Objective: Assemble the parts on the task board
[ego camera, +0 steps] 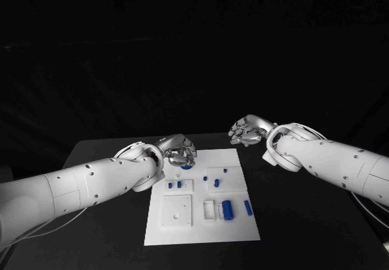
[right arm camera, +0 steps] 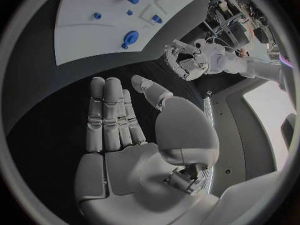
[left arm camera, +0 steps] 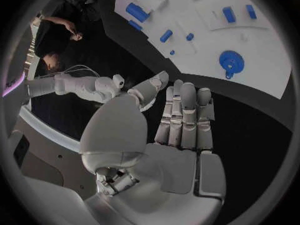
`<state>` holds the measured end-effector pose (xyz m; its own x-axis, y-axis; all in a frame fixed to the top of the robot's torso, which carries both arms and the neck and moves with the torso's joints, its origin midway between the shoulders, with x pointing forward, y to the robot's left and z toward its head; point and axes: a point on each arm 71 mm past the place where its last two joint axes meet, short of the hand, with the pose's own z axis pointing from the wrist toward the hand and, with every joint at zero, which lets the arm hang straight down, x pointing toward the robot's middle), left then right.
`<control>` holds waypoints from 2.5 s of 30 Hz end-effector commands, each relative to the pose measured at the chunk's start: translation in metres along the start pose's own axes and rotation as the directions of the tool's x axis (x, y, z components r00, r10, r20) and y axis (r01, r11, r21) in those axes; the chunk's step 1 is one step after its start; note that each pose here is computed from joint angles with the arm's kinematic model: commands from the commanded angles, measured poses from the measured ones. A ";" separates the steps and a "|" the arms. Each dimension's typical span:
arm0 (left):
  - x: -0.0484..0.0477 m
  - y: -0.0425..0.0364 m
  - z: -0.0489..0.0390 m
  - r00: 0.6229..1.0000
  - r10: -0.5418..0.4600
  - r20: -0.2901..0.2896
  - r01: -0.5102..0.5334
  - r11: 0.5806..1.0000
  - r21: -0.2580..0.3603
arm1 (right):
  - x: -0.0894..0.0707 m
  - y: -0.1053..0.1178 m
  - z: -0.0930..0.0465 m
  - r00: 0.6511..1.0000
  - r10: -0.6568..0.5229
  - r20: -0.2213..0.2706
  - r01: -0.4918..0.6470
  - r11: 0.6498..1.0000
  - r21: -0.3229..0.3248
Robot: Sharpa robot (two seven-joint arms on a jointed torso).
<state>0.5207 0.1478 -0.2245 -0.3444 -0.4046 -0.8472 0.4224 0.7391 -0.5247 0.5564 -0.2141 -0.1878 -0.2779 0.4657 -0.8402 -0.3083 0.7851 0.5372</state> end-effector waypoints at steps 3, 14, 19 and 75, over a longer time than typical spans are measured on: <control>0.0070 -0.0025 0.0108 0.990 0.129 -0.064 -0.130 0.992 -0.007 | 0.000 0.003 0.001 1.000 -0.016 0.018 0.017 1.000 -0.005; 0.0290 -0.0071 0.0263 0.971 0.209 -0.116 -0.210 0.978 0.005 | 0.001 0.005 0.002 1.000 -0.007 0.027 0.007 1.000 -0.001; 0.0443 -0.0060 0.0301 0.963 0.226 -0.146 -0.228 0.974 0.005 | 0.001 0.006 0.003 1.000 0.005 0.030 -0.005 1.000 0.004; 0.0924 0.0061 0.0514 0.958 0.218 -0.188 -0.237 0.968 -0.084 | -0.008 0.026 0.011 0.999 0.010 0.042 -0.009 1.000 -0.030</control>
<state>0.5360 0.0905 -0.3084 -0.3751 -0.1278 -0.9181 0.4233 0.8575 -0.2923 0.5609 -0.1944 -0.1680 -0.2403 0.4903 -0.8378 -0.3282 0.7712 0.5454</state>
